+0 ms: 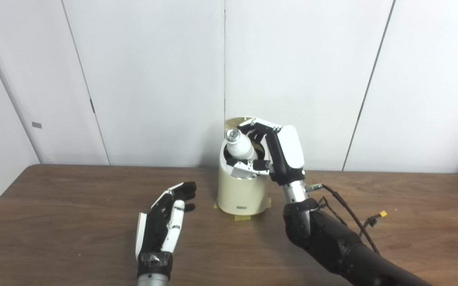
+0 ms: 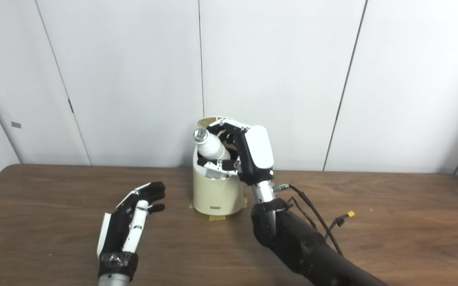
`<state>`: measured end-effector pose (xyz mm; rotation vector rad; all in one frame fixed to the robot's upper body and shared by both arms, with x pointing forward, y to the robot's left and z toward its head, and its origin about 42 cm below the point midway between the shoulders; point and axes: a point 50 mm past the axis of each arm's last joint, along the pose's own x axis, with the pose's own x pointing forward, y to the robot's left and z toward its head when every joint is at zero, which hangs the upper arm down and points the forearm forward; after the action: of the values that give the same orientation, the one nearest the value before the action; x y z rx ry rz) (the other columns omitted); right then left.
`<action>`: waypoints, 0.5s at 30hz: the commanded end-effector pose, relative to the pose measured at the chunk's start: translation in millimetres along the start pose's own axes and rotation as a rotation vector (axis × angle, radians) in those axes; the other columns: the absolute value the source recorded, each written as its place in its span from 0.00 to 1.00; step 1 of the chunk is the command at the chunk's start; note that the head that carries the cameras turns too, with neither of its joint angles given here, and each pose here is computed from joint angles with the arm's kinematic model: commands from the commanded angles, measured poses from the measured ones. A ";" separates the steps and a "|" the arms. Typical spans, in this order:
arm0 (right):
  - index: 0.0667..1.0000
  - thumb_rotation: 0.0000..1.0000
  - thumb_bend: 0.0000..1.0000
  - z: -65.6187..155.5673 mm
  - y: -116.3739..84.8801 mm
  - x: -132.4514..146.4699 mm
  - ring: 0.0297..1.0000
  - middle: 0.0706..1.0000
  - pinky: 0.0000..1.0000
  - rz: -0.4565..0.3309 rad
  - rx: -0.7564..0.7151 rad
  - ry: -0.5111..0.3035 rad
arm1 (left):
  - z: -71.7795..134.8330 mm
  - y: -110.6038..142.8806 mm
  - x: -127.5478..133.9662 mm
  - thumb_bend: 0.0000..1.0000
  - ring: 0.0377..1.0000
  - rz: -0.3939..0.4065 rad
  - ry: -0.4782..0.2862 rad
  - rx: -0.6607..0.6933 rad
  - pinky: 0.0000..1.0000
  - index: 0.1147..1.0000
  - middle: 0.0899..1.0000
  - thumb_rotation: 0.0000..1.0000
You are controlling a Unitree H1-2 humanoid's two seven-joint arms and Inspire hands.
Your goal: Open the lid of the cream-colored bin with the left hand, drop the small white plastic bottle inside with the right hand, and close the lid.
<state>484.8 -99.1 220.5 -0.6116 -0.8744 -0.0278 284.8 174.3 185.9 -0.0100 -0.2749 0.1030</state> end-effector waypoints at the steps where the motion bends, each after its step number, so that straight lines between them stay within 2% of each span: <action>1: 0.47 0.00 0.52 10.9 -5.7 26.0 0.42 0.46 0.39 -0.054 0.026 -0.050 | 15.5 -4.0 5.1 0.20 0.76 -0.006 -0.081 -0.012 0.71 0.68 0.73 0.69; 15: 0.47 0.00 0.52 8.1 -9.9 24.1 0.42 0.47 0.39 -0.069 0.047 -0.017 | 13.6 -3.8 4.9 0.20 0.76 -0.013 -0.074 -0.011 0.70 0.68 0.73 0.68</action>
<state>487.0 -102.3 222.8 -0.5858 -0.8550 -0.0551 284.6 174.9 185.5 -0.0078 -0.2738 0.1015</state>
